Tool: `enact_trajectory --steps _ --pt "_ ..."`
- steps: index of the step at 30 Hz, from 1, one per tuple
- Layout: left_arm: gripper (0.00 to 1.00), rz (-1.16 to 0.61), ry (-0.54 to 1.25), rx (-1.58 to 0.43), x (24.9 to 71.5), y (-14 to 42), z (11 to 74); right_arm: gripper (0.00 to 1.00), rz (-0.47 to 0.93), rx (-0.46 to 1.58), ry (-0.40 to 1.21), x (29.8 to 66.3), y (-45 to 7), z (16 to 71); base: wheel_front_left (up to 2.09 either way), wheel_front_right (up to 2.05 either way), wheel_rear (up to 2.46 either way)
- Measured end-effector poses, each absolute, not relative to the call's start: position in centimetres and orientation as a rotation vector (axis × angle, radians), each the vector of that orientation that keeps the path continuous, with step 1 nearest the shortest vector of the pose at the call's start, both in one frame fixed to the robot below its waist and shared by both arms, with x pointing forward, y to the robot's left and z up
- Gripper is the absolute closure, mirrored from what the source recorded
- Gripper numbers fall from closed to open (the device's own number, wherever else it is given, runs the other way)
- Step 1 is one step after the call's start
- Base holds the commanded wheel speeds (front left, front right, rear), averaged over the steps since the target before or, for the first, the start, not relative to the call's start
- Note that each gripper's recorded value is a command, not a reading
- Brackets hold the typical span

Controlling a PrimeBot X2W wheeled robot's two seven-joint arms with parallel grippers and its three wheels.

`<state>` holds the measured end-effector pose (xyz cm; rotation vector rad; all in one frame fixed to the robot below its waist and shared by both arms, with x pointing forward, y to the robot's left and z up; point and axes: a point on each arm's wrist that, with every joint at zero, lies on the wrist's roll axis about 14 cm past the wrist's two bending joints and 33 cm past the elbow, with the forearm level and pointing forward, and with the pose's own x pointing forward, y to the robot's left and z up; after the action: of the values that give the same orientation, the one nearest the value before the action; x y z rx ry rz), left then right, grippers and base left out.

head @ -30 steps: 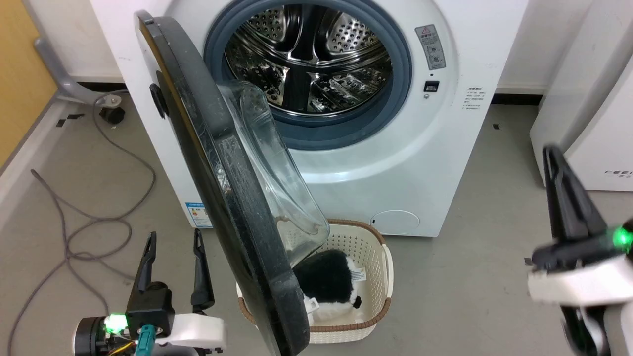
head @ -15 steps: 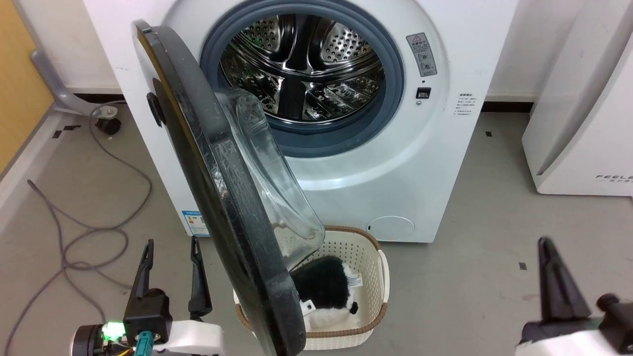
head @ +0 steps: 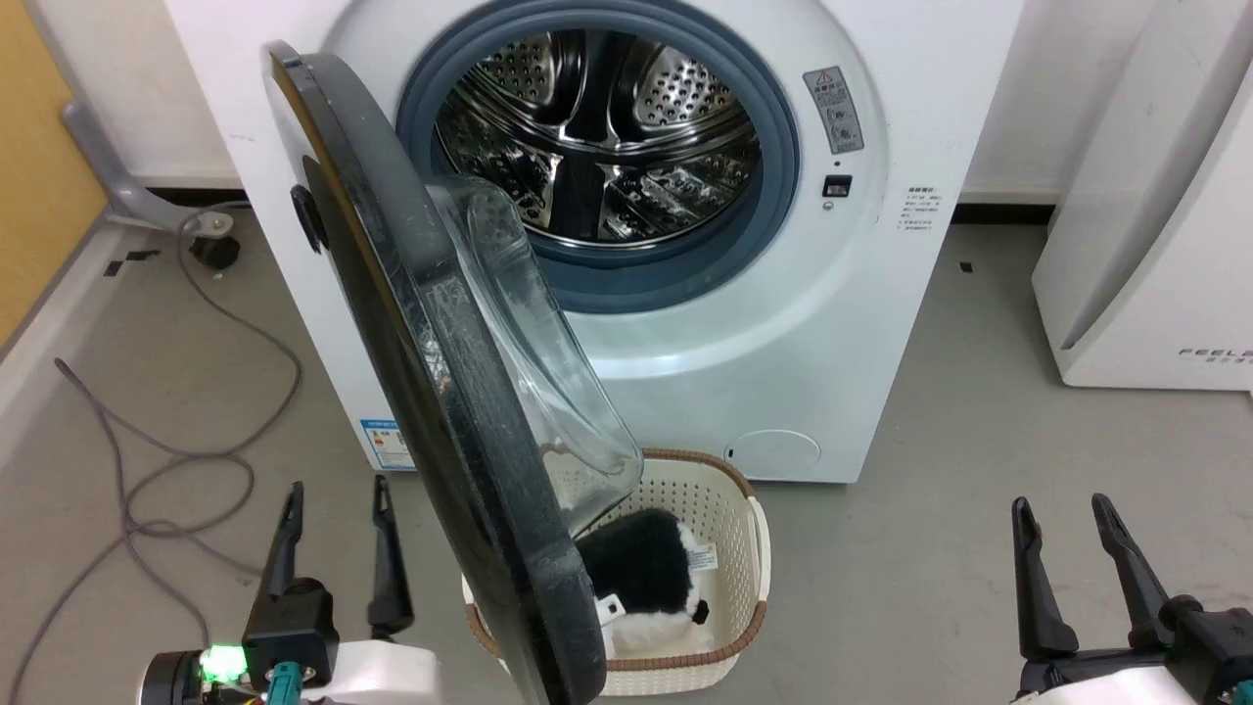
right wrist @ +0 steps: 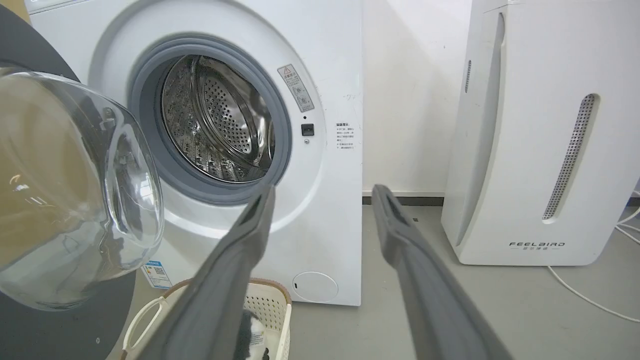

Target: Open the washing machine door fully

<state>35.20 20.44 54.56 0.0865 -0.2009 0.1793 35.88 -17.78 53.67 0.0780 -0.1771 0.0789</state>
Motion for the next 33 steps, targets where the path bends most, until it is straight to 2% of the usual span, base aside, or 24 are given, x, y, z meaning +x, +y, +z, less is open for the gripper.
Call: enact_trajectory --steps 1,6,11,17,21,27,33 --pt "1.00 0.182 -0.206 0.087 35.1 20.5 54.7 0.00 0.079 0.078 -0.179 35.9 -17.8 53.7 0.00 0.00 0.00" --pt "1.00 0.224 -0.284 0.070 34.8 21.7 57.3 0.00 0.081 0.079 -0.187 36.0 -17.7 54.0 0.00 0.00 0.00" --pt "1.00 0.198 -0.469 0.043 34.2 21.4 63.1 0.00 0.090 0.081 -0.194 35.8 -17.4 54.2 0.00 0.00 0.00" --pt "1.00 0.088 -0.712 0.040 32.2 18.4 70.4 0.00 0.095 0.081 -0.196 35.7 -17.3 54.3 0.00 0.00 0.00" --pt "1.00 -0.042 -0.814 0.030 30.7 15.0 73.2 0.00 0.100 0.086 -0.189 35.6 -17.1 54.1 0.00 0.00 0.00" --pt "1.00 -0.278 -0.822 -0.002 29.3 9.0 73.1 0.00 0.108 0.091 -0.185 35.7 -16.8 54.0 0.00 0.00 0.00" --pt "1.00 -0.447 -0.750 0.002 28.7 4.5 70.8 0.00 0.119 0.092 -0.182 35.9 -16.5 53.9 0.00 0.00 0.00"
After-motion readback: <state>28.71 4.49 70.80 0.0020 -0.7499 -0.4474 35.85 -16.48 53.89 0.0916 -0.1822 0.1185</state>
